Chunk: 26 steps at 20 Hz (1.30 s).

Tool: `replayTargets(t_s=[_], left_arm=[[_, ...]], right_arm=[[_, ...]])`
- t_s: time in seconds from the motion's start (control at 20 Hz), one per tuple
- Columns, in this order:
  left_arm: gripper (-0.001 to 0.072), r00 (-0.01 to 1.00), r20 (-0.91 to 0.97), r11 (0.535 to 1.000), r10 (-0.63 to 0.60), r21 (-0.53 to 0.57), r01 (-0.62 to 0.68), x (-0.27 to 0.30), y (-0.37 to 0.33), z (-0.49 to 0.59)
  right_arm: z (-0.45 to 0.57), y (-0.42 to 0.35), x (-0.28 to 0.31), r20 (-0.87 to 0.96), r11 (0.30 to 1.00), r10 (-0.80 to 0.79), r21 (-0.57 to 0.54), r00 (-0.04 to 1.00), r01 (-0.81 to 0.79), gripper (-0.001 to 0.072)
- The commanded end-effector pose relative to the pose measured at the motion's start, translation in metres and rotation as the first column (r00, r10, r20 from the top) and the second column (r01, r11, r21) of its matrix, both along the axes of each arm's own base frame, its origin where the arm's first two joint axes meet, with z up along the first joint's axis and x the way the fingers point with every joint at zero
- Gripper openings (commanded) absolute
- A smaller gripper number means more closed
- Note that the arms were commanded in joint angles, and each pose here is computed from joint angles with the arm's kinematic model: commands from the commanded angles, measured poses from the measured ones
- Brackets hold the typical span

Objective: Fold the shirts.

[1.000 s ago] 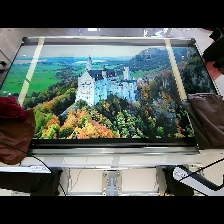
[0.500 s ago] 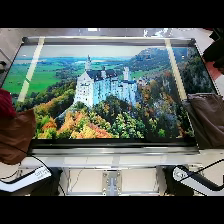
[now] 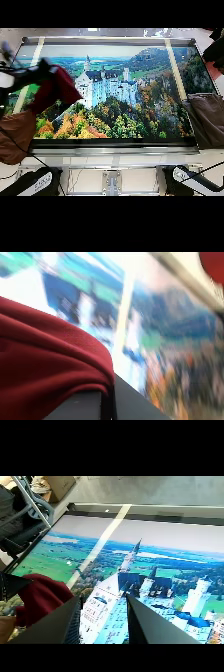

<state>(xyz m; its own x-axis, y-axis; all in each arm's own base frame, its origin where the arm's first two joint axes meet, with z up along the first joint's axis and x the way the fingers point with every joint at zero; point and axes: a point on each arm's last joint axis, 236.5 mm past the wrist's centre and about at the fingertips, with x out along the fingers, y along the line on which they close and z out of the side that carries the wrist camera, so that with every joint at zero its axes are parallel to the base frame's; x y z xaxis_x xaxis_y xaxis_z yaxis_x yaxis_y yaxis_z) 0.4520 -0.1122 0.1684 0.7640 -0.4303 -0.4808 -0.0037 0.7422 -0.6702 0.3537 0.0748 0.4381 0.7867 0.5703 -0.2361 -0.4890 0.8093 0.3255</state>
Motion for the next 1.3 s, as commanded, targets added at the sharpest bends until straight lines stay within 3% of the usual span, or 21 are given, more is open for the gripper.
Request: replayTargets(t_s=[0.0, 0.3, 0.4, 0.45, 0.5, 0.55, 0.7, 0.85, 1.0, 1.15, 1.25], left_arm=[[0.0012, 0.954, -0.050, 0.955, -0.296, -0.005, 0.296, -0.042, -0.134, -0.028], [0.0013, 0.886, -0.086, 0.890, -0.456, -0.036, 0.455, -0.078, -0.242, -0.076], [0.0027, 0.870, -0.045, 0.870, -0.492, 0.017, 0.493, -0.078, -0.247, -0.077], [0.0187, 0.879, 0.001, 0.878, -0.477, 0.048, 0.476, -0.067, -0.238, -0.069], [0.0524, 0.901, 0.057, 0.903, -0.429, 0.061, 0.426, -0.048, -0.219, -0.051], [0.0715, 0.925, 0.107, 0.931, -0.364, 0.056, 0.360, -0.029, -0.193, -0.029], [0.0703, 0.972, 0.202, 0.991, -0.123, 0.075, 0.110, 0.020, -0.072, 0.017], [0.0702, 0.995, 0.067, 0.997, 0.069, 0.029, -0.071, 0.038, 0.029, -0.009], [0.0702, 0.983, -0.143, 0.994, 0.112, 0.018, -0.110, 0.034, 0.078, -0.071], [0.0702, 0.956, -0.277, 0.995, 0.095, 0.004, -0.098, 0.035, 0.081, -0.125], [0.0702, 0.935, -0.345, 0.989, 0.078, -0.091, -0.116, 0.042, 0.066, -0.154]], right_arm=[[-0.004, -0.015, -0.009, -0.002, 0.991, -0.074, -0.113, 0.997, 0.073, 0.0307], [-0.037, -0.060, 0.005, -0.067, 0.945, -0.243, -0.243, 0.968, 0.220, 0.0307], [-0.048, -0.073, 0.008, -0.086, 0.927, -0.285, -0.279, 0.955, 0.252, 0.0308], [-0.054, -0.080, 0.010, -0.098, 0.917, -0.306, -0.296, 0.947, 0.266, 0.0309], [-0.062, -0.086, 0.012, -0.116, 0.910, -0.324, -0.310, 0.939, 0.275, 0.0310], [-0.073, -0.087, 0.013, -0.149, 0.912, -0.323, -0.314, 0.935, 0.265, 0.0311], [-0.122, -0.049, 0.009, -0.332, 0.967, -0.166, -0.241, 0.929, 0.087, 0.0312], [-0.196, 0.021, 0.015, -0.490, 0.983, 0.029, -0.145, 0.871, -0.114, 0.0313], [-0.291, 0.087, 0.018, -0.598, 0.957, 0.101, -0.160, 0.795, -0.242, 0.0355], [-0.376, 0.123, 0.011, -0.671, 0.888, 0.086, -0.283, 0.737, -0.361, 0.0355], [-0.412, 0.132, 0.006, -0.719, 0.849, 0.058, -0.330, 0.692, -0.414, 0.0355]])
